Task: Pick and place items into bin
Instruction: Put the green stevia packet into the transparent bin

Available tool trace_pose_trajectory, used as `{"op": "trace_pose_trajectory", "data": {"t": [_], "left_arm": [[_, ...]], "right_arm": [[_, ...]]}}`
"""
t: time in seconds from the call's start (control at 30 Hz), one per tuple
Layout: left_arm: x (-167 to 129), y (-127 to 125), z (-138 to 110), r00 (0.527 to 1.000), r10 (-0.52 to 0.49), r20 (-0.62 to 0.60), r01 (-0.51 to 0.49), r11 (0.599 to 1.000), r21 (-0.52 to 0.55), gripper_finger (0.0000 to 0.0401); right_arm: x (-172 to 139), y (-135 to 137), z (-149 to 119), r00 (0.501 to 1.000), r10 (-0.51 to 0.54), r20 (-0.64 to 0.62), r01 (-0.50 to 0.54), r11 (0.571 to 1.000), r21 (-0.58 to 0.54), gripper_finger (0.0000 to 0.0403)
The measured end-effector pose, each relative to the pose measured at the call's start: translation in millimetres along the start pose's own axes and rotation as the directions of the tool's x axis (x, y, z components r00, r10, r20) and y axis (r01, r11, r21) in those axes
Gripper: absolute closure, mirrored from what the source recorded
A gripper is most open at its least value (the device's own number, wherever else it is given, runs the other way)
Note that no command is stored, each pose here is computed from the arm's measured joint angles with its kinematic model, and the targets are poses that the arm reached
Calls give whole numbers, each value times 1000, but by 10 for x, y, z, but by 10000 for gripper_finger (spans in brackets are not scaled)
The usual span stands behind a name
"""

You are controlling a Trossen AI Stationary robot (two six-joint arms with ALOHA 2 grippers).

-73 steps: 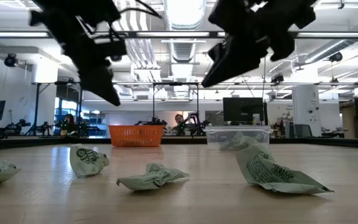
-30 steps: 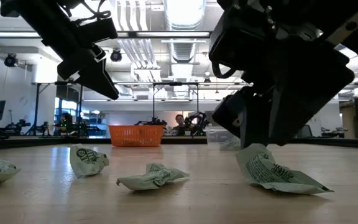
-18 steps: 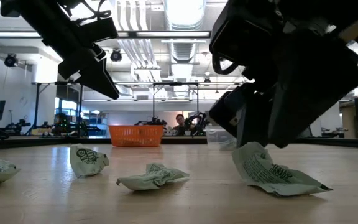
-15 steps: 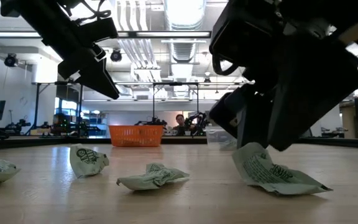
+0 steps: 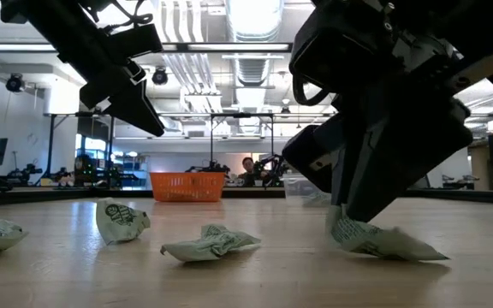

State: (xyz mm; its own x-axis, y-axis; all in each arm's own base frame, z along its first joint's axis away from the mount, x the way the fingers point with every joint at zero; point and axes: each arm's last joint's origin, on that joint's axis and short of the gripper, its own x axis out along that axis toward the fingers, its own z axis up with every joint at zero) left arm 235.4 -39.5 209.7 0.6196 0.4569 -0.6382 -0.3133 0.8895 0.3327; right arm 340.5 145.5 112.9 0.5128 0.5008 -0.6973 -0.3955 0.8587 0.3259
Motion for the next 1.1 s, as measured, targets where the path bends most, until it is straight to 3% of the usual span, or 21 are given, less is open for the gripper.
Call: {"op": "trace_pose_trajectory", "data": {"t": [0.1,0.37,0.5,0.6,0.67,0.73,0.83,0.93,1.0,1.1], "left_arm": [[0,0,0,1000,0,0,0,1000,0,263],[0,0,0,1000,0,0,0,1000,1,263],[0,0,-1,1000,1,0,-1,1000,1,263],[2,0,-5,1000,1,-2,-1,1000,2,263],[2,0,-6,1000,2,-2,-2,1000,2,263],[4,0,-11,1000,2,-3,-2,1000,3,263],[6,-1,-14,1000,2,-4,-2,1000,4,263],[6,-1,-17,1000,2,-5,-2,1000,5,264],[7,-2,-18,1000,2,-5,-2,1000,5,263],[7,-2,-20,1000,2,-5,-2,1000,5,263]], "right_arm": [[-1,0,1,1000,0,0,0,1000,-24,390],[-101,25,74,999,-19,31,21,996,-84,394],[-286,57,156,993,-110,52,116,984,-137,394],[-501,81,222,968,-239,70,248,954,-170,394],[-672,98,267,929,-359,93,370,910,-188,394],[-856,111,307,857,-501,124,516,832,-205,394],[-1127,122,371,670,-717,192,742,648,-170,394],[-1344,123,398,503,-835,222,864,484,-139,394],[-1449,108,412,453,-862,228,892,436,-121,394],[-1552,23,401,419,-881,218,907,414,-72,394]]}}
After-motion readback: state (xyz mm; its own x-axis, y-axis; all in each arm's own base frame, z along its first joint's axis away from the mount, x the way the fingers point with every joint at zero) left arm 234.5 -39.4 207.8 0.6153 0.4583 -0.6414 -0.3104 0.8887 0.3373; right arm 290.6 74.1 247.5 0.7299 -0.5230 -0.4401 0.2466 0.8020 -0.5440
